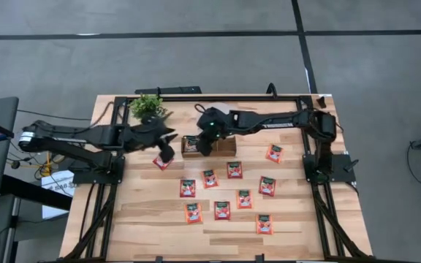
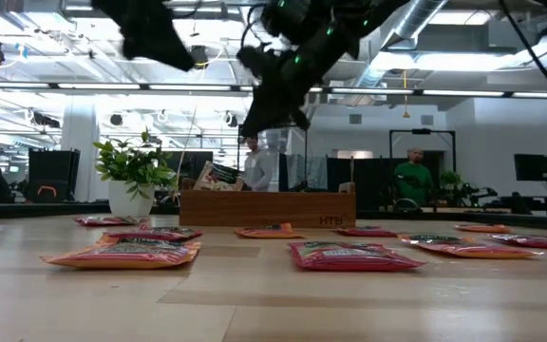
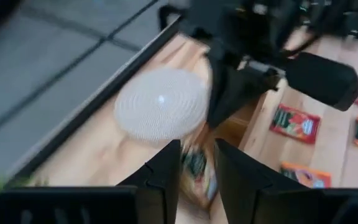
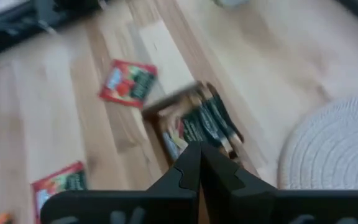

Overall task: Pick & Place Tea
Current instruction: Put the brown tea bag into the left of the wooden organizer

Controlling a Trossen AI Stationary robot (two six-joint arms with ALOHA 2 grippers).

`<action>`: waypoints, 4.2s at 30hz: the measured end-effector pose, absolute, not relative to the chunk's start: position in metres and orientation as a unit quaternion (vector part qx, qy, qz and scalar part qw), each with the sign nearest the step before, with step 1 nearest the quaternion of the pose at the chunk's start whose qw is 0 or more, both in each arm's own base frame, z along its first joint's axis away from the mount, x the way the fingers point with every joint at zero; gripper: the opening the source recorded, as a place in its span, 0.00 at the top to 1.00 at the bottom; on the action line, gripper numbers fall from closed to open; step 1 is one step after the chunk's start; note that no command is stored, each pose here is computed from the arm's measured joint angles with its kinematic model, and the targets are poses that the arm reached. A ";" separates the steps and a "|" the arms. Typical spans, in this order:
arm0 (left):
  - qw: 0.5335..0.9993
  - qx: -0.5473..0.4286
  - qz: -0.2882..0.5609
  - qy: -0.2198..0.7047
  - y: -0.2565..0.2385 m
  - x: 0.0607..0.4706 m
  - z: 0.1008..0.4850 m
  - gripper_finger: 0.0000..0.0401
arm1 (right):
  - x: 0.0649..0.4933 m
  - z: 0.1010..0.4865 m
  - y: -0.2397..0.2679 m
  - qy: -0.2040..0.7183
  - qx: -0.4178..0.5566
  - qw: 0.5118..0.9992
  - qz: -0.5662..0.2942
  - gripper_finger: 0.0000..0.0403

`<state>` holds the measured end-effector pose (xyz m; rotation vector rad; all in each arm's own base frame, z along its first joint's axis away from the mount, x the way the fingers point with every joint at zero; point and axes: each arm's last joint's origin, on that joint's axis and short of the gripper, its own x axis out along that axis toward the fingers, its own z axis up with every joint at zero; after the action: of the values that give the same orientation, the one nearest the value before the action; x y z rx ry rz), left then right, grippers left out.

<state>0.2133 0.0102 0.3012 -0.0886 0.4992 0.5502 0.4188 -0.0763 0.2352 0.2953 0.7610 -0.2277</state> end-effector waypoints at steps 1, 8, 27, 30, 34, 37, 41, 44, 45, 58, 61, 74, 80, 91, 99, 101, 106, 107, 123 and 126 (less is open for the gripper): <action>0.933 -0.023 0.262 0.247 0.011 0.220 0.299 0.78 | 0.415 0.242 -0.076 0.368 0.137 0.913 -0.110 1.00; 0.926 0.003 0.230 0.300 0.039 0.252 0.272 0.78 | 0.384 0.290 -0.075 0.355 0.113 0.920 -0.122 1.00; 0.921 -0.136 0.189 0.312 0.089 0.249 0.265 0.70 | 0.353 0.322 -0.073 0.360 0.062 0.921 -0.133 1.00; 0.917 -0.138 0.207 0.310 0.091 0.248 0.265 0.68 | 0.353 0.322 -0.075 0.360 0.063 0.921 -0.134 1.00; 0.918 -0.136 0.208 0.311 0.091 0.248 0.265 0.67 | 0.353 0.322 -0.075 0.360 0.062 0.921 -0.134 1.00; 0.918 -0.129 0.204 0.314 0.091 0.248 0.264 0.64 | 0.353 0.322 -0.075 0.360 0.060 0.921 -0.133 1.00; 0.913 -0.127 0.194 0.335 0.090 0.249 0.259 0.58 | 0.353 0.322 -0.075 0.360 0.060 0.921 -0.132 1.00; 0.915 -0.141 0.155 0.344 0.088 0.250 0.256 0.54 | 0.353 0.322 -0.075 0.360 0.060 0.921 -0.132 1.00; 0.918 -0.148 0.135 0.341 0.087 0.251 0.257 0.53 | 0.353 0.322 -0.075 0.360 0.060 0.921 -0.132 1.00; 0.927 -0.140 0.069 0.342 0.087 0.261 0.270 0.53 | 0.353 0.322 -0.075 0.361 0.060 0.921 -0.132 1.00; 0.915 -0.126 0.073 0.376 0.092 0.272 0.266 0.53 | 0.353 0.322 -0.075 0.361 0.060 0.921 -0.132 1.00; 0.868 -0.062 0.090 0.483 0.103 0.293 0.243 0.53 | 0.353 0.321 -0.075 0.364 0.060 0.920 -0.132 1.00; 0.857 -0.054 0.092 0.504 0.104 0.295 0.235 0.53 | 0.352 0.321 -0.078 0.362 0.060 0.920 -0.136 1.00; 0.851 -0.046 0.099 0.514 0.105 0.299 0.228 0.53 | 0.351 0.322 -0.083 0.361 0.051 0.921 -0.138 1.00; 0.840 -0.048 0.100 0.531 0.106 0.301 0.219 0.53 | 0.350 0.328 -0.082 0.347 0.028 0.928 -0.133 1.00; 0.843 -0.047 0.101 0.526 0.106 0.302 0.220 0.53 | 0.350 0.333 -0.082 0.333 0.018 0.933 -0.134 1.00; 0.842 -0.047 0.100 0.528 0.106 0.302 0.219 0.57 | 0.342 0.345 -0.080 0.314 0.004 0.939 -0.141 1.00; 0.842 -0.047 0.100 0.528 0.106 0.302 0.219 0.59 | 0.340 0.347 -0.080 0.313 0.004 0.939 -0.141 1.00; 0.843 -0.047 0.101 0.527 0.106 0.302 0.219 0.90 | 0.334 0.354 -0.078 0.305 0.008 0.941 -0.143 1.00; 0.843 -0.047 0.101 0.526 0.106 0.302 0.220 0.92 | 0.334 0.354 -0.078 0.305 0.008 0.941 -0.143 1.00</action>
<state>0.3017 0.1059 0.2195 -0.0989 1.1118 0.2124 0.3342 -0.0782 0.3538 0.0164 0.6228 -0.2919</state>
